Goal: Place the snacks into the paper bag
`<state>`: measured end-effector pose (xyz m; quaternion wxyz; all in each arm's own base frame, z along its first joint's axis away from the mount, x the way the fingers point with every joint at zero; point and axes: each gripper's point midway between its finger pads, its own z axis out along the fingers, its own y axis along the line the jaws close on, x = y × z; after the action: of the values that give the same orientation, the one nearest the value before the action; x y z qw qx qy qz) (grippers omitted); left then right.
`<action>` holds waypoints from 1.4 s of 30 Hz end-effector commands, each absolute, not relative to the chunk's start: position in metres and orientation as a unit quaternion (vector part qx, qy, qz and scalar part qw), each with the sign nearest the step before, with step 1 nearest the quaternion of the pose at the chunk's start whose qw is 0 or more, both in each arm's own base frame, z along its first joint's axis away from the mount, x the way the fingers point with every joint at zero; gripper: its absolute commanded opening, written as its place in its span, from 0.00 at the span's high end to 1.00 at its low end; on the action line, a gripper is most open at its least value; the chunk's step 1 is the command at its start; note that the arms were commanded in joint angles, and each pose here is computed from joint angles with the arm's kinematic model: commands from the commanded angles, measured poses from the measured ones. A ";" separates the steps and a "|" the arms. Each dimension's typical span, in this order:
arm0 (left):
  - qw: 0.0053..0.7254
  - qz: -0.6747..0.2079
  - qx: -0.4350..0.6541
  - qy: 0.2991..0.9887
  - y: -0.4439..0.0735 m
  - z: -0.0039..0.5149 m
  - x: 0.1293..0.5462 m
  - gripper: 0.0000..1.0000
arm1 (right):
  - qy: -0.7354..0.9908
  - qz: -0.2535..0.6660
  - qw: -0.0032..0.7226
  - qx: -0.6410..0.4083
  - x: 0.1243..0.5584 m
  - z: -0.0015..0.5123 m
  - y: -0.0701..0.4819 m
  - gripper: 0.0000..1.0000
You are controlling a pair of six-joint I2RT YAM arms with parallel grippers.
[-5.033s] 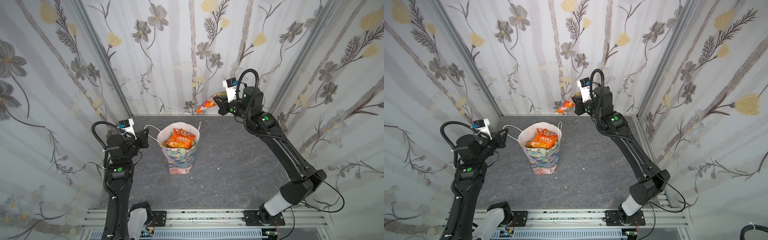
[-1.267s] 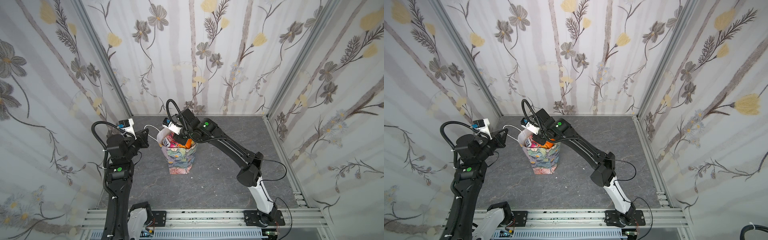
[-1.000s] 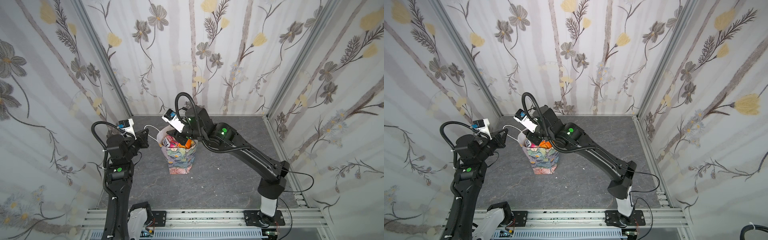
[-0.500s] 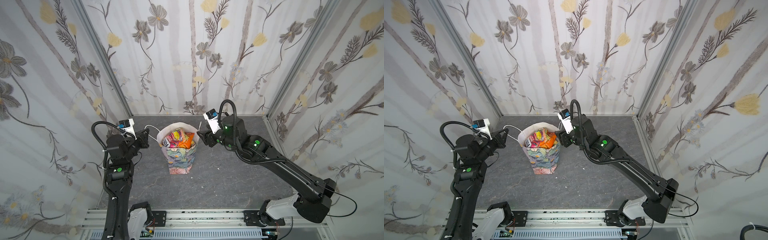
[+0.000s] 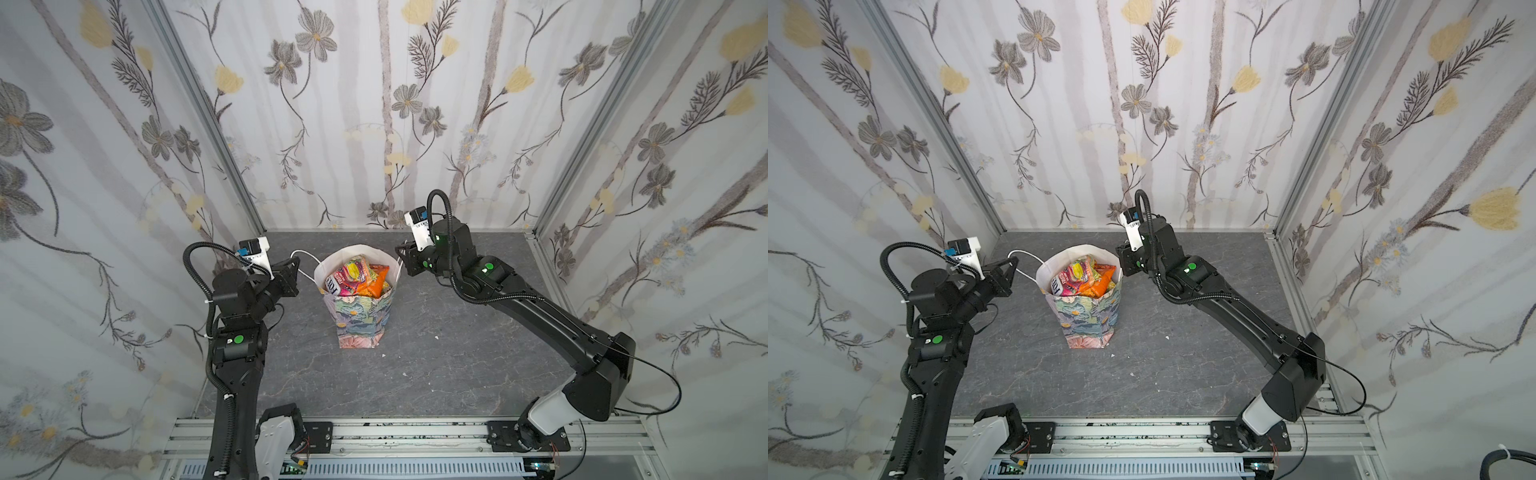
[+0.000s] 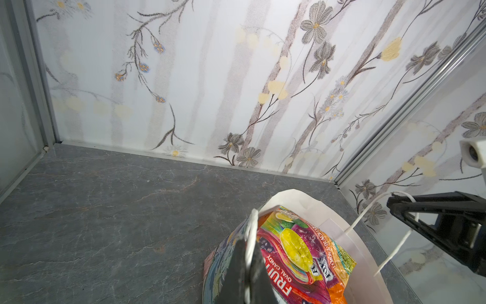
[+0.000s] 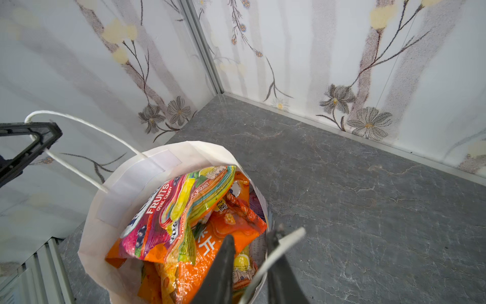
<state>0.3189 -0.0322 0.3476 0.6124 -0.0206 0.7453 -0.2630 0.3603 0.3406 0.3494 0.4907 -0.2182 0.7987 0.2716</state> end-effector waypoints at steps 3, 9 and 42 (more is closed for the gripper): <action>0.628 -0.288 0.001 0.723 -0.044 0.374 0.328 1.00 | 0.775 0.255 0.530 -0.230 0.386 0.377 0.338 1.00; 0.626 -0.284 0.044 0.725 -0.095 0.404 0.347 1.00 | 0.748 0.246 0.571 -0.232 0.401 0.416 0.319 1.00; 0.613 -0.143 -0.070 0.774 -0.090 0.392 0.377 0.00 | 0.751 0.107 0.650 -0.054 0.364 0.428 0.128 0.22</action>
<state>0.3830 -0.1269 0.3932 0.6014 -0.0140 0.7679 -0.2202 0.3661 0.1647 0.4161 0.6211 -0.1088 0.7594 0.1603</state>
